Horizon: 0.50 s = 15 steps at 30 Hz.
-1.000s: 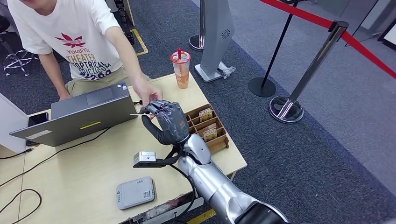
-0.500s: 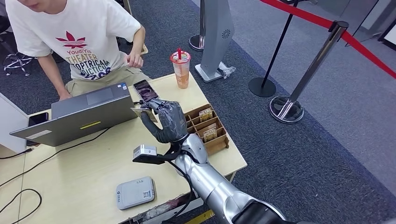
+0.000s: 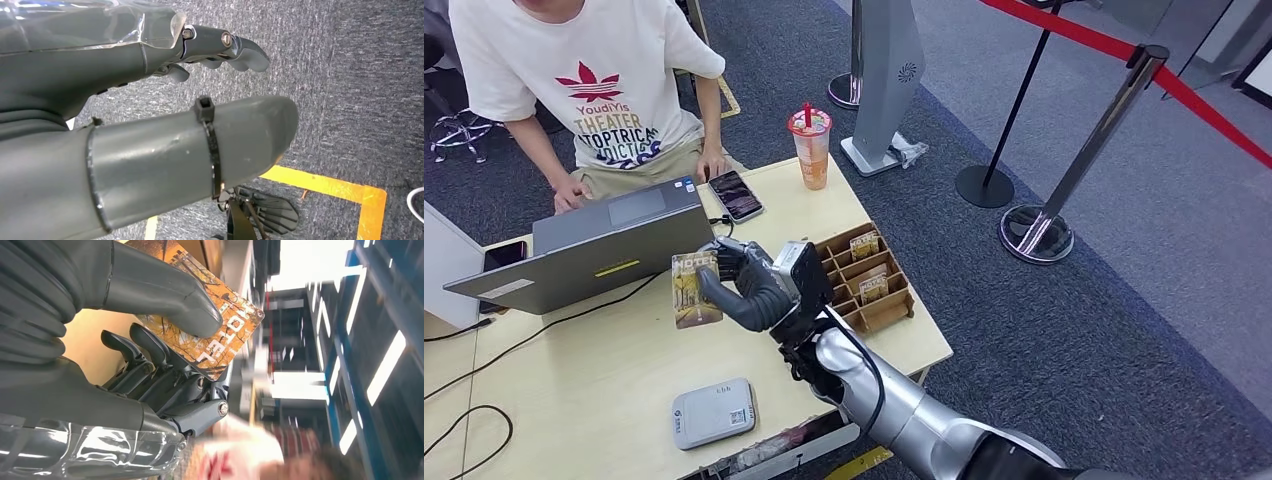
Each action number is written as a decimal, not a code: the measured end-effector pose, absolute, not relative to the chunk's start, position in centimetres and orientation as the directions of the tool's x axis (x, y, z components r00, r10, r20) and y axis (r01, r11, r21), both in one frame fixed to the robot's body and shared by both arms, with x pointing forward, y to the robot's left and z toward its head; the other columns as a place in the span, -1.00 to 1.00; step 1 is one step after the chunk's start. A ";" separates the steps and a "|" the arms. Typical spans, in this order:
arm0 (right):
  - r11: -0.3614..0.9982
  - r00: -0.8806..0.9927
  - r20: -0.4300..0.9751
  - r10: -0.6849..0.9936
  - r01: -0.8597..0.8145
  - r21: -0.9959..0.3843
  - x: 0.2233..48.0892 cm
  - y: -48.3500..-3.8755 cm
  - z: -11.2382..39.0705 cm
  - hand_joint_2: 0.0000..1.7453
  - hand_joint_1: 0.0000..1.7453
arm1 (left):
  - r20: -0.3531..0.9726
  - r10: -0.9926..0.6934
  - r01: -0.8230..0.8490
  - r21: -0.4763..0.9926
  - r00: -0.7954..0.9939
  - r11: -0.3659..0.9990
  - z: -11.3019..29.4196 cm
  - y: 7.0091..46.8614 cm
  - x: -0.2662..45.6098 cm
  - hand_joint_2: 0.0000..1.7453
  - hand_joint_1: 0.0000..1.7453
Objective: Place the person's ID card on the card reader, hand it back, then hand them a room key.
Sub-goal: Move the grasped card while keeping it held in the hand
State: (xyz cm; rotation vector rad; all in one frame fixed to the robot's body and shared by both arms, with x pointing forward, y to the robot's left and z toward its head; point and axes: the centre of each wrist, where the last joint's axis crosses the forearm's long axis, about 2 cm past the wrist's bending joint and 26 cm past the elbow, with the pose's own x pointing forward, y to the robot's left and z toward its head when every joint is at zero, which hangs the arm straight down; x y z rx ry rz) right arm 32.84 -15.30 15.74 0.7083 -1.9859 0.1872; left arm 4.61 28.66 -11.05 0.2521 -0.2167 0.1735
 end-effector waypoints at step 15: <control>0.562 -0.046 0.939 -0.341 -0.811 0.165 30.0 -12.9 11.7 1.00 1.00 | 0.225 0.143 -0.195 0.230 0.964 0.953 -11.1 28.9 4.6 -1.00 -1.00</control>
